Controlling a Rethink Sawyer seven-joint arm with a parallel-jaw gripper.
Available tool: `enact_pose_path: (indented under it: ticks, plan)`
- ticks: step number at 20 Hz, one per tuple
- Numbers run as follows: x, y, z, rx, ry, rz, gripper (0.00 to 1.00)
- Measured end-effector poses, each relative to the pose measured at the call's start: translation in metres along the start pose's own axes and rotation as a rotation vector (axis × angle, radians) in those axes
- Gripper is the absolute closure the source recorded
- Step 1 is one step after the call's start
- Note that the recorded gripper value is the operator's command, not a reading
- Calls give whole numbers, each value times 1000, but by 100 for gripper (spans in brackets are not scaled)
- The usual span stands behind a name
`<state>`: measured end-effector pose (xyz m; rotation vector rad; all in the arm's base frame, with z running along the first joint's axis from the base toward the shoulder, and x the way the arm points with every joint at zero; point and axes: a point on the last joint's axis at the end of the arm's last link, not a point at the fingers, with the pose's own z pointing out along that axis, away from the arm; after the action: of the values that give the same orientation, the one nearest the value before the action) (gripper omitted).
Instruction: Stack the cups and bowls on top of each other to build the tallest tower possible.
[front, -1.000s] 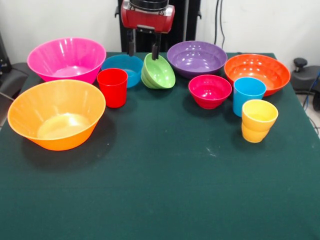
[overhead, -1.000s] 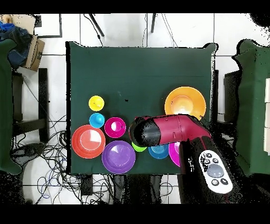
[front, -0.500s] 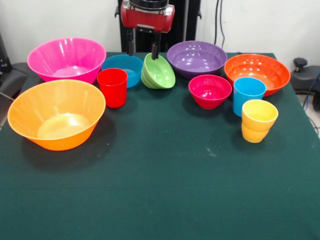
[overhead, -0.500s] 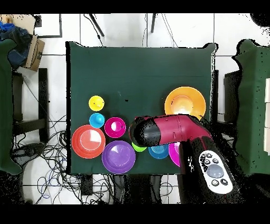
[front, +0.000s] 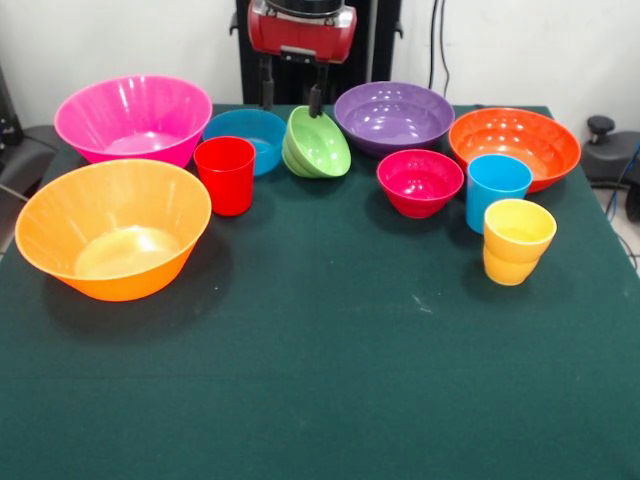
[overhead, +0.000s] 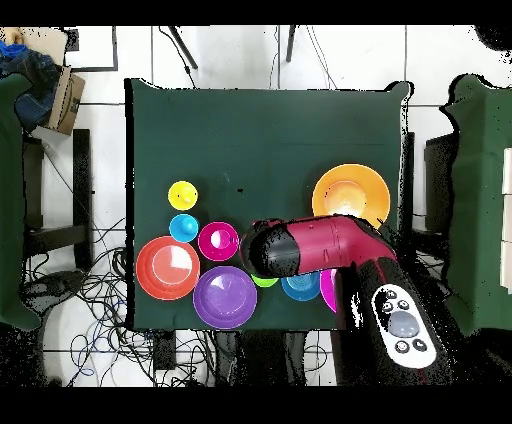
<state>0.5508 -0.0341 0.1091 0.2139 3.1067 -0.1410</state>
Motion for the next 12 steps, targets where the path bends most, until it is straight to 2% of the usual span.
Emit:
enact_pose_path:
  ticks: [5, 7, 12]
  plan:
    - [2, 9, 0, -3, -6, -14, 0]
    - [3, 14, 1, -16, -30, -21, 0]
    - [4, 19, 2, -30, -61, -28, 0]
